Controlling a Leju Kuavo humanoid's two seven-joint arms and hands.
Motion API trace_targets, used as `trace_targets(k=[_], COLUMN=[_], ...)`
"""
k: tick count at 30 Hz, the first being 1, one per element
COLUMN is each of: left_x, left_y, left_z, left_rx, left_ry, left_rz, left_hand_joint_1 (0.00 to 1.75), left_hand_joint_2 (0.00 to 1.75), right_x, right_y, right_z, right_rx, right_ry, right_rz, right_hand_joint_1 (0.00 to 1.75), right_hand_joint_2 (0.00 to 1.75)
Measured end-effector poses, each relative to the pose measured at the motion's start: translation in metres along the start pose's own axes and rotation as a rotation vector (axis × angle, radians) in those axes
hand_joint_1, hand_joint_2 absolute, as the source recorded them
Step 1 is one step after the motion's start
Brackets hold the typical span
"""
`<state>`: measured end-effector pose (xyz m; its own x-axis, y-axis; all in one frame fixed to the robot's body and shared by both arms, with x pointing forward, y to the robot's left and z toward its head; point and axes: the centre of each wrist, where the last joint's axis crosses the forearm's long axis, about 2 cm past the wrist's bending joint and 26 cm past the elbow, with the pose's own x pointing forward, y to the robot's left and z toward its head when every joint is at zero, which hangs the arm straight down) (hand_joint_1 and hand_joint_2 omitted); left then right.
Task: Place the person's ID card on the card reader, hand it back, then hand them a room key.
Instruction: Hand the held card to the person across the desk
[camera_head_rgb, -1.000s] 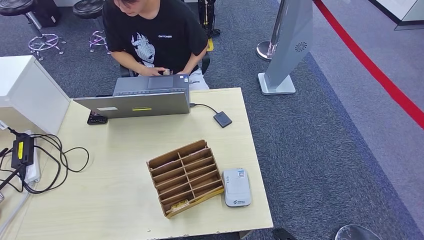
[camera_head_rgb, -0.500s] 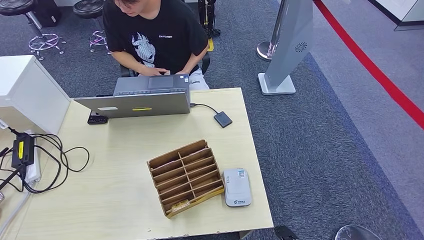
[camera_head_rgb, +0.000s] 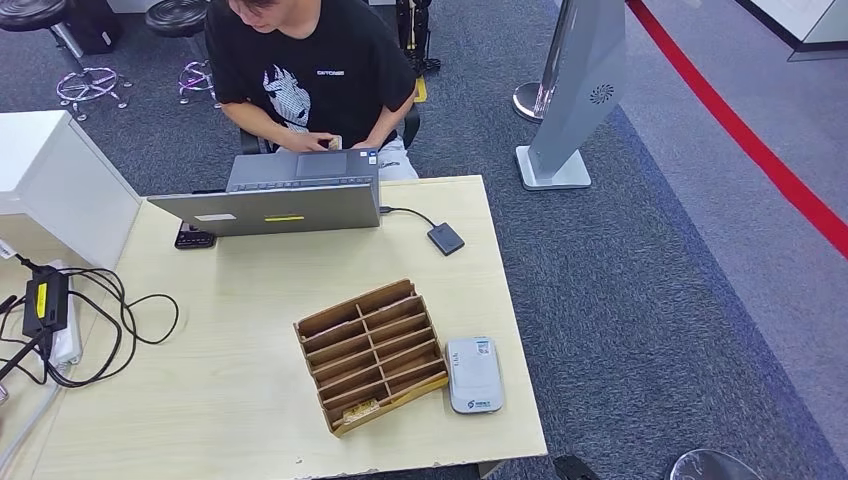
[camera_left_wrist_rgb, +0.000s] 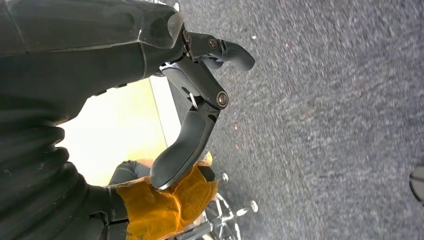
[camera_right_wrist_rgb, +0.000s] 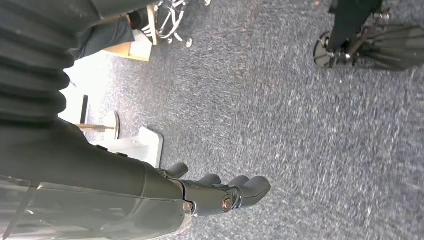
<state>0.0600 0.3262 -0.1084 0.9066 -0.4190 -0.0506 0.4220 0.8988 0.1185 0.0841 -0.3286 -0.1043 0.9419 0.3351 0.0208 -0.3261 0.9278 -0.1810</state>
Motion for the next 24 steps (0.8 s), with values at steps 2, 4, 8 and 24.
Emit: trace_targets(k=[2, 4, 8, 24], left_x=[0.0000, 0.0003, 0.0006, 0.0000], left_y=[-0.0006, -0.0012, -0.0007, 0.0007], left_z=[0.0000, 0.0001, 0.0001, 0.0000], left_rx=[-0.005, 0.006, 0.026, 0.028], left_ry=[-0.005, -0.014, -0.023, 0.002], left_rz=[0.000, 0.002, 0.005, -0.009], left_hand_joint_1=[0.00, 0.00, 0.00, 0.00], left_hand_joint_2=[1.75, 1.75, 1.75, 1.75], right_x=[-0.0002, -0.0004, -0.0008, -0.0029], right_y=[-0.0005, -0.0005, 0.0000, 0.0006], right_z=[-0.0001, -0.0001, -0.0001, -0.0004], right_rx=[0.007, 0.025, 0.045, 0.029], right_ry=[-0.005, -0.016, -0.028, 0.000], right_rz=[-0.002, -0.001, 0.003, 0.020], right_hand_joint_1=[0.00, 0.00, 0.00, 0.00], right_hand_joint_2=[1.75, 0.87, 0.00, 0.00])
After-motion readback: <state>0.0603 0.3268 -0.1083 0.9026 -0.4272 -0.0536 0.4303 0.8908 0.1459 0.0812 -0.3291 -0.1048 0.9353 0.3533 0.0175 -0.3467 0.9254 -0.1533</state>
